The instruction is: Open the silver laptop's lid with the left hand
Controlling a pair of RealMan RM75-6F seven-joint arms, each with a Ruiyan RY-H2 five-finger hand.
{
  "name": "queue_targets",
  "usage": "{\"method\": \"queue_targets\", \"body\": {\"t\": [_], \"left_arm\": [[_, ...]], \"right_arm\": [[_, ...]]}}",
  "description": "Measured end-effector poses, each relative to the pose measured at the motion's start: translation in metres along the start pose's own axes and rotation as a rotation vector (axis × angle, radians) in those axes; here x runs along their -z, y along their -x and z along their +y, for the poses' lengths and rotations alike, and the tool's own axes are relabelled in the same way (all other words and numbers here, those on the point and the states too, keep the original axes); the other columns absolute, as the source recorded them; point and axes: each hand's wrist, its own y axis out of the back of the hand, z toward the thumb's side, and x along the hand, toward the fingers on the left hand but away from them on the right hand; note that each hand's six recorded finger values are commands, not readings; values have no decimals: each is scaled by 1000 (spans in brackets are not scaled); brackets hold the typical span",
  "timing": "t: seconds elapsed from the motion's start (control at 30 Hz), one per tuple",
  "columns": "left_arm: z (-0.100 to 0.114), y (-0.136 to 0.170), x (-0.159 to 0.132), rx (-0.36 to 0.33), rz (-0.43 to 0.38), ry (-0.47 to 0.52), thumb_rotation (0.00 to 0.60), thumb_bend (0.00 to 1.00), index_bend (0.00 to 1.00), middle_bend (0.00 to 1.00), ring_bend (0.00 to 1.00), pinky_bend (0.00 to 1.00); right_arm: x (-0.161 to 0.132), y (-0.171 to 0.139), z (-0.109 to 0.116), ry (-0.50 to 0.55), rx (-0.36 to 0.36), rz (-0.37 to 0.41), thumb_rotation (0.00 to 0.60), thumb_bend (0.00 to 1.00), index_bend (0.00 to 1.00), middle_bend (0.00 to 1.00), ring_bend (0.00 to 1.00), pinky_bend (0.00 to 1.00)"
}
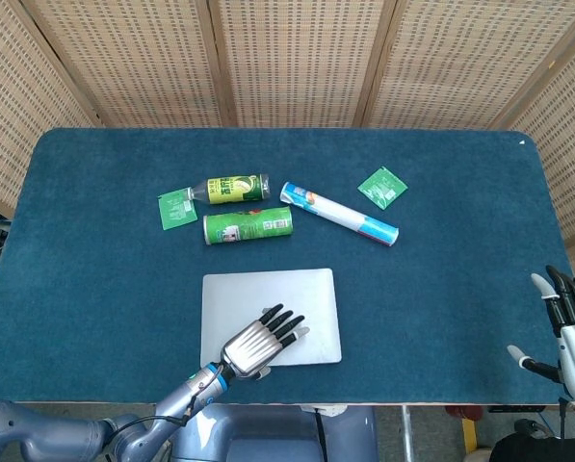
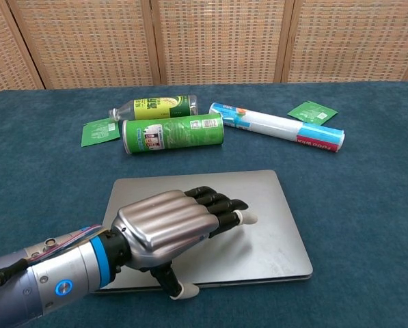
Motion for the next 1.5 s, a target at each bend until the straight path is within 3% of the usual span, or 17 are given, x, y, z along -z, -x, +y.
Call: {"method": "queue_targets", "body": {"t": [0.23, 0.4, 0.63, 0.77, 0.93, 1.03, 1.3, 1.5], "left_arm": [[4, 0, 2, -12, 6, -18, 600, 400, 0, 0, 0, 0], [11, -2, 6, -36, 21, -50, 600, 570, 0, 0, 0, 0], [23, -5, 11, -71, 34, -80, 600, 573, 0, 0, 0, 0], [34, -8, 17, -99, 51, -87, 600, 574, 0, 0, 0, 0], [50, -14, 28, -125, 80, -81, 600, 574, 0, 0, 0, 0], [56, -18, 34, -132, 97, -67, 600, 574, 0, 0, 0, 0], [74, -17, 48, -166, 127, -16, 600, 573, 0, 0, 0, 0], [78, -16, 58, -164, 143, -2, 600, 573, 0, 0, 0, 0]], "right_arm": [[0, 0, 0, 1, -2, -1, 600, 0, 59, 0, 0, 0], [0, 0, -1, 3, -5, -1, 600, 0, 59, 0, 0, 0], [-2, 0, -8, -1, -38, 9, 600, 23, 116, 0, 0, 0], [-8, 3, -17, -11, -78, 43, 600, 247, 199, 58, 0, 0], [-23, 9, -40, -53, -159, 144, 600, 524, 258, 134, 10, 1], [-35, 14, -56, -69, -219, 209, 600, 594, 265, 161, 37, 13], [-78, 36, -113, -75, -426, 387, 600, 667, 287, 202, 83, 105], [-117, 54, -159, -45, -572, 470, 600, 762, 283, 209, 107, 171]]}}
